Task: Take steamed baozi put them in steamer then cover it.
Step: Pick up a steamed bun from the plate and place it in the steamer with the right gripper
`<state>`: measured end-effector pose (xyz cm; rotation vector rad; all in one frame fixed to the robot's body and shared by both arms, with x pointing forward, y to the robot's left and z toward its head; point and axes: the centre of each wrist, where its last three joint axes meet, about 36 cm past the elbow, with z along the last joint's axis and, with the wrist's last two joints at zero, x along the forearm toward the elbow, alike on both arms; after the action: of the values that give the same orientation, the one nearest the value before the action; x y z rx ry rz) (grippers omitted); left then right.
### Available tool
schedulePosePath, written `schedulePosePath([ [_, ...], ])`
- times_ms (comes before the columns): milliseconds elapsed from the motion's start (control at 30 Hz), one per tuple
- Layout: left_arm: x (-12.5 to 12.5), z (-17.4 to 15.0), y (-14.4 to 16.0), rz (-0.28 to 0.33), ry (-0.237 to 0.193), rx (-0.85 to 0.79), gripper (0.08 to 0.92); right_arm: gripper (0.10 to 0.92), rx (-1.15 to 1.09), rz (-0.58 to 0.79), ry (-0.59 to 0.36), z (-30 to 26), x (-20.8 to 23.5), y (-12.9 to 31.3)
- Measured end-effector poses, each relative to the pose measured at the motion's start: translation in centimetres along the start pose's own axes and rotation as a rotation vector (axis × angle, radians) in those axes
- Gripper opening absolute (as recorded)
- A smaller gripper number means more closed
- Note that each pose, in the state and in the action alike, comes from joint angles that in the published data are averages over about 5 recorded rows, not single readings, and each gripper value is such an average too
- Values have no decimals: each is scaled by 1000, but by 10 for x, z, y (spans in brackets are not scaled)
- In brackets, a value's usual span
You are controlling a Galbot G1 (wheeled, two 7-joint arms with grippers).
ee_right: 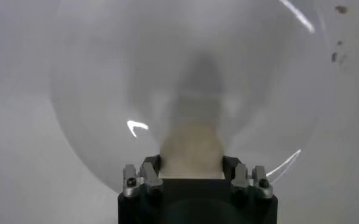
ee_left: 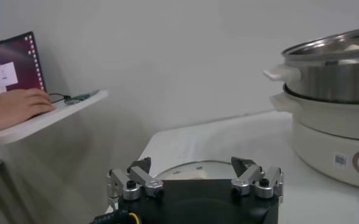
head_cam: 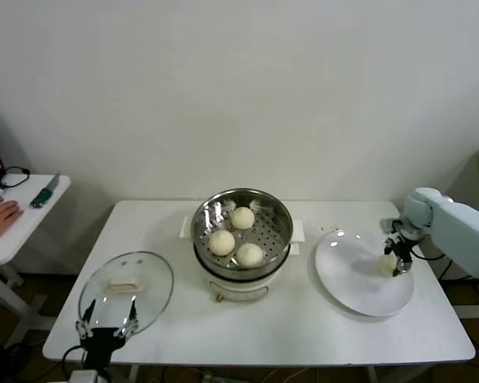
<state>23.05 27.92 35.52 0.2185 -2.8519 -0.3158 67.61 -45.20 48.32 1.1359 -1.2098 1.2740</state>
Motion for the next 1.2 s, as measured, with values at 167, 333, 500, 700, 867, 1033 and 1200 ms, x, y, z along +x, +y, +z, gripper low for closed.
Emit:
schedulePosePath([
  [167, 0, -5, -4, 21, -10, 2, 823, 658, -7, 46, -48, -21, 39, -19],
  [333, 0, -10, -8, 44, -25, 6, 823, 661, -10, 99, -115, -54, 92, -40],
  [500, 0, -15, -12, 69, -38, 12, 823, 662, -6, 139, -186, -100, 147, -58],
  [700, 5, -18, -17, 101, -42, 16, 823, 662, 3, 155, -274, -163, 198, -69],
  [867, 8, -21, -19, 129, -43, 12, 823, 662, 25, 138, -306, -218, 220, -71],
  [1033, 9, -21, -21, 146, -42, 11, 823, 662, 58, 106, -300, -265, 221, -67],
  [1200, 9, -20, -19, 151, -39, 7, 823, 669, 83, 80, -273, -299, 211, -62],
])
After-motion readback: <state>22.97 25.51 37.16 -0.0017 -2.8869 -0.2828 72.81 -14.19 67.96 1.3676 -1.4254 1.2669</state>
